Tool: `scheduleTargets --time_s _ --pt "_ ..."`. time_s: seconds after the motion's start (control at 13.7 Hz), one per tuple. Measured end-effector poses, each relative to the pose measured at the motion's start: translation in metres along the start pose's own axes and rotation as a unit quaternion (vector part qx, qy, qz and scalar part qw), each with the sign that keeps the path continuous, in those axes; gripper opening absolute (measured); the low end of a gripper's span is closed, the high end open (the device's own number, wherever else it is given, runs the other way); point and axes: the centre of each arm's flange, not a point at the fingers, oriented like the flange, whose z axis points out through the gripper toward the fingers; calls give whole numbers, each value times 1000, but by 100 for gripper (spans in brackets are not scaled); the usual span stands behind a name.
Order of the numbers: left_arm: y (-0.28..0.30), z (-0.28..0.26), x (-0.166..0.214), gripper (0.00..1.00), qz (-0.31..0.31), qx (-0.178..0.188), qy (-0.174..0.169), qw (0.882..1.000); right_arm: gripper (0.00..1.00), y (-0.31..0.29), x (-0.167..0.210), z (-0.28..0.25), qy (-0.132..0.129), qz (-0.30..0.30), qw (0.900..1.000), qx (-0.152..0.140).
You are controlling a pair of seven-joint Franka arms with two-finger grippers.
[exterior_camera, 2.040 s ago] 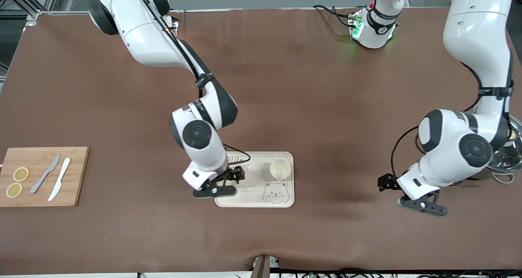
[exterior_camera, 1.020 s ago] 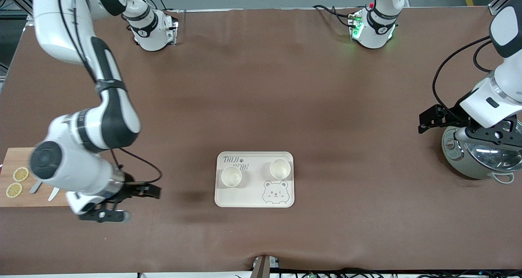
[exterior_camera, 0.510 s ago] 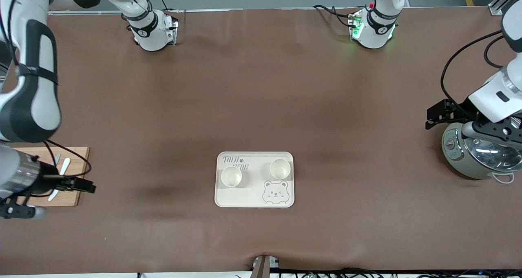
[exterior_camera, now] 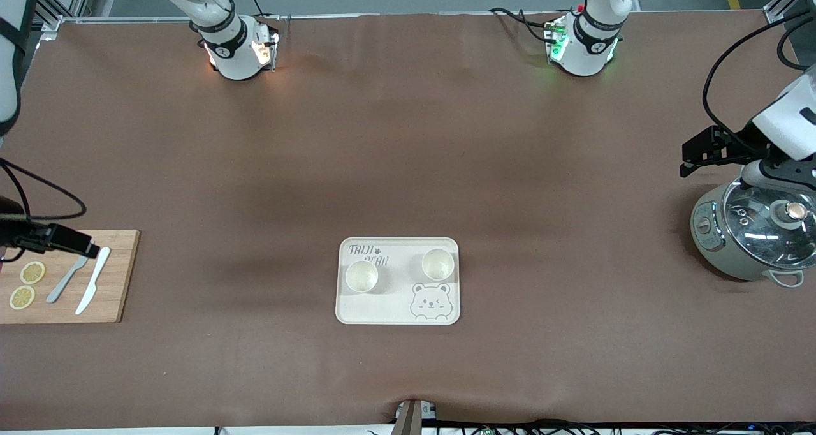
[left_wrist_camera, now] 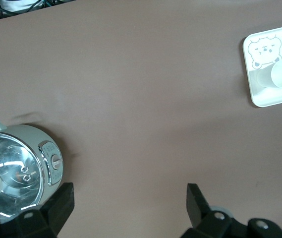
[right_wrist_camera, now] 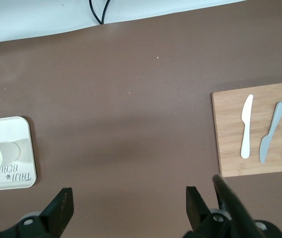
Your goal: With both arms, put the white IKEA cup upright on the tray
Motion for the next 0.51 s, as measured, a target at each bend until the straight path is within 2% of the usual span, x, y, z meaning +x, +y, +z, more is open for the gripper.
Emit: scheduleTargets --time_s 0.29,0.51 --pt "22 1 2 100 19 -3 -5 1000 100 4 -53 -18 25 4 1000 -6" --pt "26 -1 0 100 22 -4 -7 1000 100 2 -93 -24 24 2 1000 -11"
